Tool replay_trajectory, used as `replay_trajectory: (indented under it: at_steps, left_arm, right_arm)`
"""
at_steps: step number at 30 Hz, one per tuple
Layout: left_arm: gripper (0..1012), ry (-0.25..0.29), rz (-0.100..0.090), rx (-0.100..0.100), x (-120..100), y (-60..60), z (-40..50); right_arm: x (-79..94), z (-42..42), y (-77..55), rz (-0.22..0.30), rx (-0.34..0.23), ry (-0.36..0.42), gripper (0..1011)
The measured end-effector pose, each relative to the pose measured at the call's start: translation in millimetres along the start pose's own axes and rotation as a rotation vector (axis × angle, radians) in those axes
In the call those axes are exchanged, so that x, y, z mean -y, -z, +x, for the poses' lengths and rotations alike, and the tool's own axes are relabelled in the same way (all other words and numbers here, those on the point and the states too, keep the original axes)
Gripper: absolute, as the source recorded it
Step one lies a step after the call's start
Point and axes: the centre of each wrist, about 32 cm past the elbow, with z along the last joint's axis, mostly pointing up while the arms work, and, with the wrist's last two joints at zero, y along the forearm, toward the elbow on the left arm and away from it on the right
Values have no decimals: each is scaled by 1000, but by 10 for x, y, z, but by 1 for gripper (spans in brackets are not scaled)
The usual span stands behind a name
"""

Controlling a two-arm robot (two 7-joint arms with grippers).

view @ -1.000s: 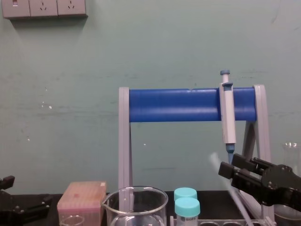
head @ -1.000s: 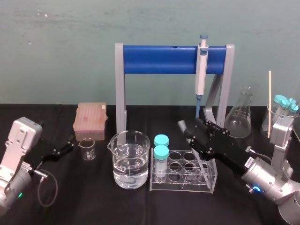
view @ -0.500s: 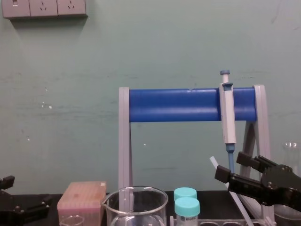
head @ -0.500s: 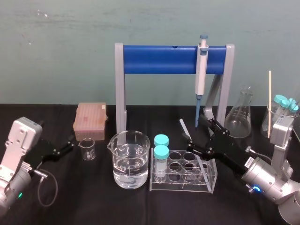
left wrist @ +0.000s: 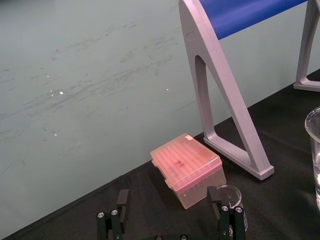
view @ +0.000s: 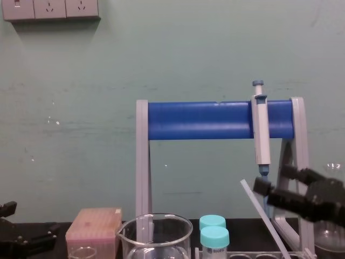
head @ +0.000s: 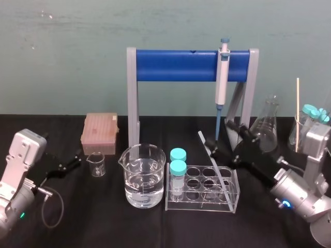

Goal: Pick up the stirring rod with one hand, then place it down.

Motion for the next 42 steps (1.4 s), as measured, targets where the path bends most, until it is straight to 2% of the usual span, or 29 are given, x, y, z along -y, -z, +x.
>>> replay_trajectory:
  at_steps: [6, 8, 10, 11, 13, 15, 16, 19, 20, 21, 22, 24, 42]
  left_arm:
    - [1000, 0, 0, 0, 0, 0, 0]
    - [1000, 0, 0, 0, 0, 0, 0]
    - [1000, 0, 0, 0, 0, 0, 0]
    - [1000, 0, 0, 0, 0, 0, 0]
    - [1000, 0, 0, 0, 0, 0, 0]
    - [1000, 0, 0, 0, 0, 0, 0]
    - [1000, 0, 0, 0, 0, 0, 0]
    - [1000, 0, 0, 0, 0, 0, 0]
    - [1000, 0, 0, 0, 0, 0, 0]
    - [1000, 0, 0, 0, 0, 0, 0]
    - [1000, 0, 0, 0, 0, 0, 0]
    - [1000, 0, 0, 0, 0, 0, 0]
    - [1000, 0, 0, 0, 0, 0, 0]
  right_arm:
    - [90, 5, -131, 1, 32, 175, 1000]
    - [160, 17, -168, -13, 32, 258, 1000]
    - [205, 21, -187, -25, 28, 302, 1000]
    - [270, 24, -199, -49, 16, 352, 1000]
    - [331, 20, -197, -82, 0, 390, 1000]
    - [417, 10, -181, -141, -30, 430, 1000]
    - [471, 1, -160, -192, -53, 451, 1000]
    - [536, -5, -136, -276, -82, 470, 1000]
    - [560, -11, -121, -326, -100, 479, 1000]
    - [560, -11, -121, -326, -100, 479, 1000]
    - [574, -15, -111, -362, -111, 484, 1000]
    - [580, -17, -100, -391, -122, 488, 1000]
    - [584, -17, -102, -383, -118, 490, 1000]
